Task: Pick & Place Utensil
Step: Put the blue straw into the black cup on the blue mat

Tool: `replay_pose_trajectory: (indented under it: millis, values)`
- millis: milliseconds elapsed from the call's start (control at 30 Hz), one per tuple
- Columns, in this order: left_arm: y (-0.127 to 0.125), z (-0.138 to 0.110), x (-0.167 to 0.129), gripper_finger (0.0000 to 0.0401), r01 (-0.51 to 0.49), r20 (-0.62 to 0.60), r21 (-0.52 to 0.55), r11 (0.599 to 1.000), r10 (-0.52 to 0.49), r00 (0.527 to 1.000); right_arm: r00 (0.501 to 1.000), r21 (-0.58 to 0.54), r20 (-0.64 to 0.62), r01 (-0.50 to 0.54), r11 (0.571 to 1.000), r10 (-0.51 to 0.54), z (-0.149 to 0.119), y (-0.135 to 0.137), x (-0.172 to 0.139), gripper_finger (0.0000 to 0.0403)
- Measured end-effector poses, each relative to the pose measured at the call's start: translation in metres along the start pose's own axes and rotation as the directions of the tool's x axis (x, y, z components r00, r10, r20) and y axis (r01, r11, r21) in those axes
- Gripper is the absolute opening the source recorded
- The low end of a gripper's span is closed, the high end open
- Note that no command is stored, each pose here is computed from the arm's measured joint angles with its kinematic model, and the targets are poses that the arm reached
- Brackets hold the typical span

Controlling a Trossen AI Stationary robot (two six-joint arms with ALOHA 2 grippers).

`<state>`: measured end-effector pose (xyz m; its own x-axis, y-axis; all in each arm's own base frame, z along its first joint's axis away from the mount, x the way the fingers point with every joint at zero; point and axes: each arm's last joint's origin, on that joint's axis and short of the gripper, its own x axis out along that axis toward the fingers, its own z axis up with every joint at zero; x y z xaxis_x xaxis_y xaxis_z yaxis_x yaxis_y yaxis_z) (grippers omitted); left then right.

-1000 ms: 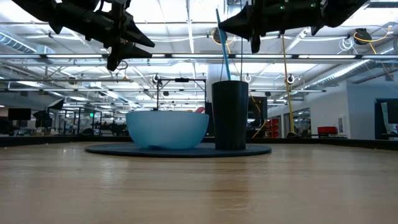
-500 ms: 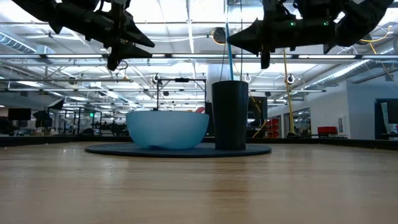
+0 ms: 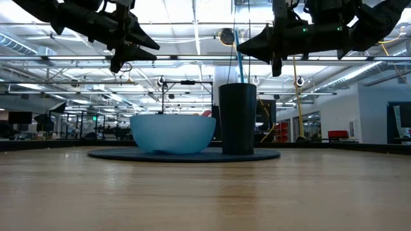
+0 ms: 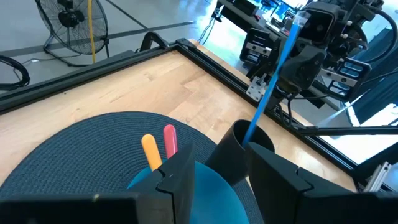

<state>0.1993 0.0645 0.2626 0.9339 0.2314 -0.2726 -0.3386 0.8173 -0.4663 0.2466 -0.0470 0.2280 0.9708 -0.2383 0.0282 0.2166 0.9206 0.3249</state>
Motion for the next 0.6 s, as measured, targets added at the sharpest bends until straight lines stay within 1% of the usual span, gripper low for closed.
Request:
replay_pose_trajectory:
  millis: [200, 300, 600]
  values:
    - [0.0000, 0.0000, 0.0000, 0.0147, 0.000, 0.000, -0.001, 1.000, 0.000, 1.000, 1.000, 0.022, -0.001, 0.001, 1.000, -0.001, -0.0002, -0.0001, -0.0001, 0.0004]
    - [0.0000, 0.0000, 0.0000, 0.0147, 0.000, 0.000, -0.002, 1.000, 0.000, 1.000, 1.000, 0.029, -0.001, 0.001, 1.000, -0.001, -0.0002, -0.0001, -0.0001, 0.0011]
    - [0.0000, 0.0000, 0.0000, 0.0147, 0.000, 0.000, -0.004, 1.000, 0.000, 1.000, 1.000, 0.042, -0.014, 0.003, 0.999, -0.003, -0.0014, -0.0004, -0.0001, 0.0064]
